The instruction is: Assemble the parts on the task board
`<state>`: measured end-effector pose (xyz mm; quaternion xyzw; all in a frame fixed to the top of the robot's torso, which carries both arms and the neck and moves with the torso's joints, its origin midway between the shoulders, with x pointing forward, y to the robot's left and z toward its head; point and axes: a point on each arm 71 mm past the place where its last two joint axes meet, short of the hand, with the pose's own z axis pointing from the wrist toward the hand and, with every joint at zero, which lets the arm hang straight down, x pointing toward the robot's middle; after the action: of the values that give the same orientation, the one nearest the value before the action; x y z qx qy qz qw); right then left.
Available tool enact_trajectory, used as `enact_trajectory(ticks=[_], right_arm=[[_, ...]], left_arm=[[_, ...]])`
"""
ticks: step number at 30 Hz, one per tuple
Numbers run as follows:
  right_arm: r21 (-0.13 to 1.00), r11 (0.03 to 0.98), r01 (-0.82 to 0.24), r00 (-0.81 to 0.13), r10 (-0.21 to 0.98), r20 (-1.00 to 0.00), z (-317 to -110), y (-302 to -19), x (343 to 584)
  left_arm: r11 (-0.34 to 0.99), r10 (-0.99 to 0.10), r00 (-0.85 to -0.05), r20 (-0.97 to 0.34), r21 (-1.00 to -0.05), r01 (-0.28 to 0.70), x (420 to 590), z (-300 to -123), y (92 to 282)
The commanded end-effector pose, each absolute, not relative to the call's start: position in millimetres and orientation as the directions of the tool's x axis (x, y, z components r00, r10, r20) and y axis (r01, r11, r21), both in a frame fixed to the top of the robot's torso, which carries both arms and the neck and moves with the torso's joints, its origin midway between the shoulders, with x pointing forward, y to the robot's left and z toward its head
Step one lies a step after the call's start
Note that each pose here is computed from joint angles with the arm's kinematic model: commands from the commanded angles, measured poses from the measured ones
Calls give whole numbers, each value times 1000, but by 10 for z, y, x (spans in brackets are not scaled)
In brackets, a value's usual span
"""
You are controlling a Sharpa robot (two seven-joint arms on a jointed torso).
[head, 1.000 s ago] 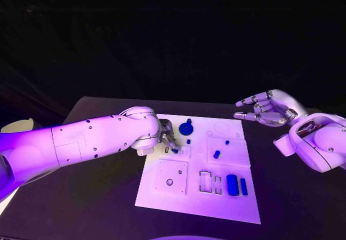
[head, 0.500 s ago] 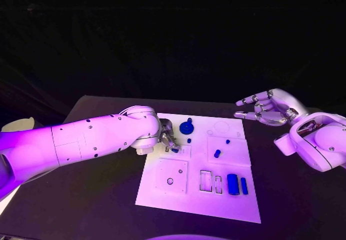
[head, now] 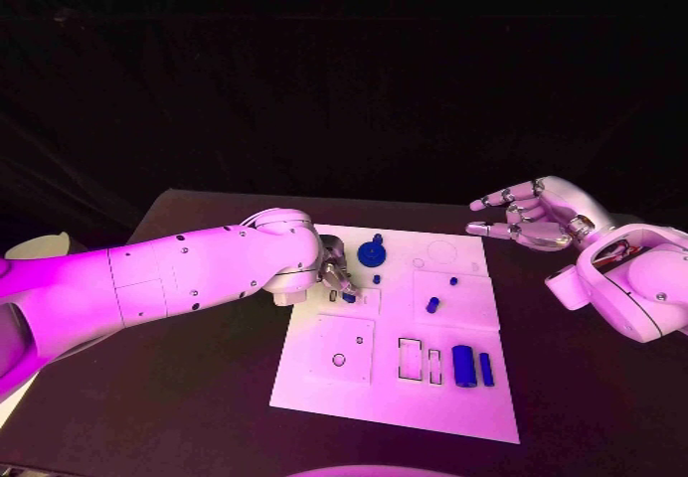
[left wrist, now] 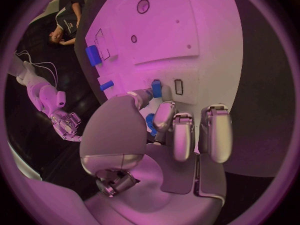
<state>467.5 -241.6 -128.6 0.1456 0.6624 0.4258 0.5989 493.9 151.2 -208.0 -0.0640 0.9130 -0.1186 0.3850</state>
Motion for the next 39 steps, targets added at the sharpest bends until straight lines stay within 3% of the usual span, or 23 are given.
enact_trajectory(ticks=[1,39], right_arm=[[738,591,-325,-253,698,-670,-1288,-2394,4663],[738,592,-324,-246,701,-670,-1274,-2409,4643]], left_arm=[[973,-193,-721,-666,-223,-54,4917,-2130,1520],[976,-186,-728,-660,-207,-62,4984,-2159,1519]])
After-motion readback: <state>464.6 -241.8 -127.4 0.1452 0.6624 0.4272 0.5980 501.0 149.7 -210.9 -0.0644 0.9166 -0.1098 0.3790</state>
